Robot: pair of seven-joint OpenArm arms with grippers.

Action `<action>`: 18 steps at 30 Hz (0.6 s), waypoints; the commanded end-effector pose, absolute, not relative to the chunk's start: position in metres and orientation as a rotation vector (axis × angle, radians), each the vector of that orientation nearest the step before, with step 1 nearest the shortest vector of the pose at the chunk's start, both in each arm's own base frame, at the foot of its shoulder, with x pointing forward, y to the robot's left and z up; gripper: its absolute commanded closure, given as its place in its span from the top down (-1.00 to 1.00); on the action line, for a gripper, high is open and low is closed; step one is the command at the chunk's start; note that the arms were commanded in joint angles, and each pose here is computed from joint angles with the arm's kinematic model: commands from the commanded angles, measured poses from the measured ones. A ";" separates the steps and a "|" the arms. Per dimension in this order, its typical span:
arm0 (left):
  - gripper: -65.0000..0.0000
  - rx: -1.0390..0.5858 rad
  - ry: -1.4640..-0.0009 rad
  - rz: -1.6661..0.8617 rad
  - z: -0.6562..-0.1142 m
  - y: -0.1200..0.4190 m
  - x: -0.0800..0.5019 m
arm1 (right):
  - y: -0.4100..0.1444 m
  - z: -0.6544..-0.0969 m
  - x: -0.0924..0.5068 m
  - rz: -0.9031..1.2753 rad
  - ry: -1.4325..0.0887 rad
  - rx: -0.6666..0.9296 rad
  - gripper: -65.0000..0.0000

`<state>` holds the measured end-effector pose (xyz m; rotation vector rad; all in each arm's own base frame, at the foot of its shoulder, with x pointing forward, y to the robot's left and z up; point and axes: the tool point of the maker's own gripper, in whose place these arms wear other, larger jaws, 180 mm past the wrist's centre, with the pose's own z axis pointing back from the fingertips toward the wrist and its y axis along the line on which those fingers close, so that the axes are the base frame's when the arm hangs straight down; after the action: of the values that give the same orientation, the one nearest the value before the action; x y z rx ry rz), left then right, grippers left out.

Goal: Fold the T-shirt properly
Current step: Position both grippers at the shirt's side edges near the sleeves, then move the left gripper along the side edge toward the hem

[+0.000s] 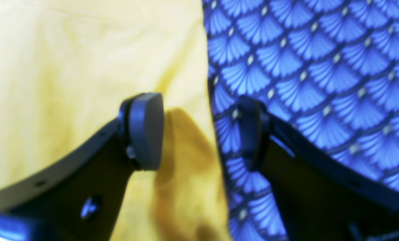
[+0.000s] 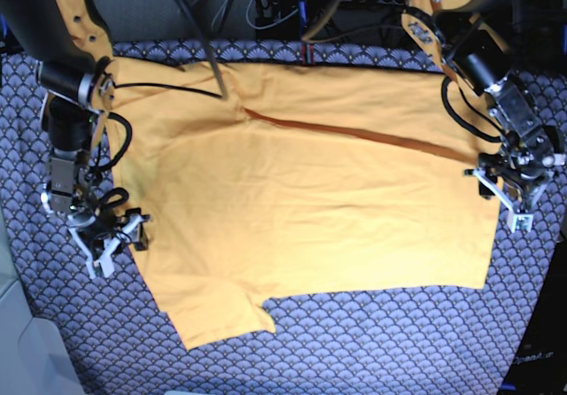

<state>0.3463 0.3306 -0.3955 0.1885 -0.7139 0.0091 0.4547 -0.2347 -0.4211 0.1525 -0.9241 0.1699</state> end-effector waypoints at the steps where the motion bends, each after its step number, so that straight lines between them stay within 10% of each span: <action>1: 0.01 0.218 -0.773 0.014 -0.376 0.340 0.356 | -0.242 -0.409 0.465 0.163 -0.949 0.142 0.11; 8: 0.01 0.216 -0.777 0.013 -0.376 0.337 0.355 | -0.235 -0.414 0.462 0.154 -0.980 0.170 0.03; 15: 0.01 0.212 -0.795 0.008 -0.370 0.336 0.365 | -0.236 -0.403 0.469 0.154 -1.034 0.174 -0.92; 18: 0.01 0.217 -0.825 0.009 -0.358 0.337 0.377 | -0.236 -0.403 0.470 0.154 -1.036 0.172 -1.00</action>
<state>0.3635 0.3292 -0.3791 0.1920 -0.7618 0.0089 0.4553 -0.2297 -0.4226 0.1850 -0.9811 0.1525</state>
